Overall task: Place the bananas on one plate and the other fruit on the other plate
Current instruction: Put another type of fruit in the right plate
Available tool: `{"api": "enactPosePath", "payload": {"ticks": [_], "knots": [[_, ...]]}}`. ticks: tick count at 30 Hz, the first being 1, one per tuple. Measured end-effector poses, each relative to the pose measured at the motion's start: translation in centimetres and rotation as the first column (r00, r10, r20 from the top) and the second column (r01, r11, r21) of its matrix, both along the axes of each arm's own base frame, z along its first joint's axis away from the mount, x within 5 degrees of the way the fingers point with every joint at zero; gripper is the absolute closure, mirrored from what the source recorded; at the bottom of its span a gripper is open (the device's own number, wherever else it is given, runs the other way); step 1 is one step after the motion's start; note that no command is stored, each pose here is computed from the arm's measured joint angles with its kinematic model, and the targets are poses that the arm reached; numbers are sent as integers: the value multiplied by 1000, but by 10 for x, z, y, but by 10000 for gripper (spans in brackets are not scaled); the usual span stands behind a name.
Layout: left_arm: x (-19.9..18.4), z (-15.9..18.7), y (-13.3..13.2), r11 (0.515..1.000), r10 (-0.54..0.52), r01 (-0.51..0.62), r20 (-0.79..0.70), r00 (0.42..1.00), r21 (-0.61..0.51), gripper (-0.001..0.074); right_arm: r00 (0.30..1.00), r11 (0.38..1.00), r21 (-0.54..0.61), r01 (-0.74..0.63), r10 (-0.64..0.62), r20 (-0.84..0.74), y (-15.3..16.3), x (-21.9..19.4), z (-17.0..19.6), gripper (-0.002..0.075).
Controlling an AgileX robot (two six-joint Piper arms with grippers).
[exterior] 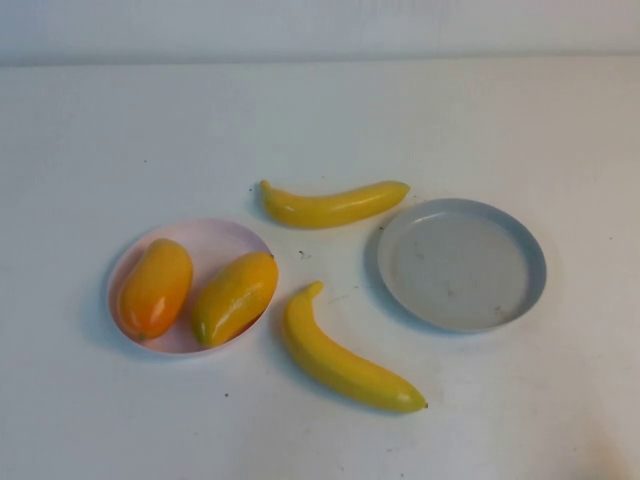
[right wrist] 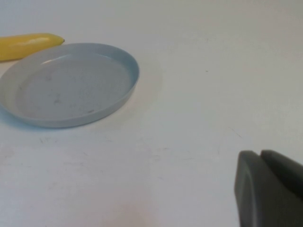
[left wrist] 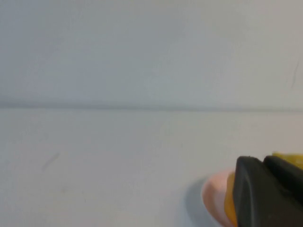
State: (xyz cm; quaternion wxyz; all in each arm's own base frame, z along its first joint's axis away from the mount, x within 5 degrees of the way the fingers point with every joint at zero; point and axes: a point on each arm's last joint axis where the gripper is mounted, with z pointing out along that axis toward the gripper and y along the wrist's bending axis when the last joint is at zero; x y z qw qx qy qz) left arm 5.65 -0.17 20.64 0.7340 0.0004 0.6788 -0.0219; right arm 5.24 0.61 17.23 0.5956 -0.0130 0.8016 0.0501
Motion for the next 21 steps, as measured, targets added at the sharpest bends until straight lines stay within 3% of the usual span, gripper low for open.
{"api": "enactPosePath", "payload": {"ticks": [9, 21], "knots": [[-3, -32, 1, 999, 9, 2, -337, 941, 34, 733, 1000, 1000, 0, 0, 0, 0, 0, 0, 0, 743], [-4, -35, 1, 999, 11, 3, -370, 929, 37, 733, 1000, 1000, 0, 0, 0, 0, 0, 0, 0, 743]]}}
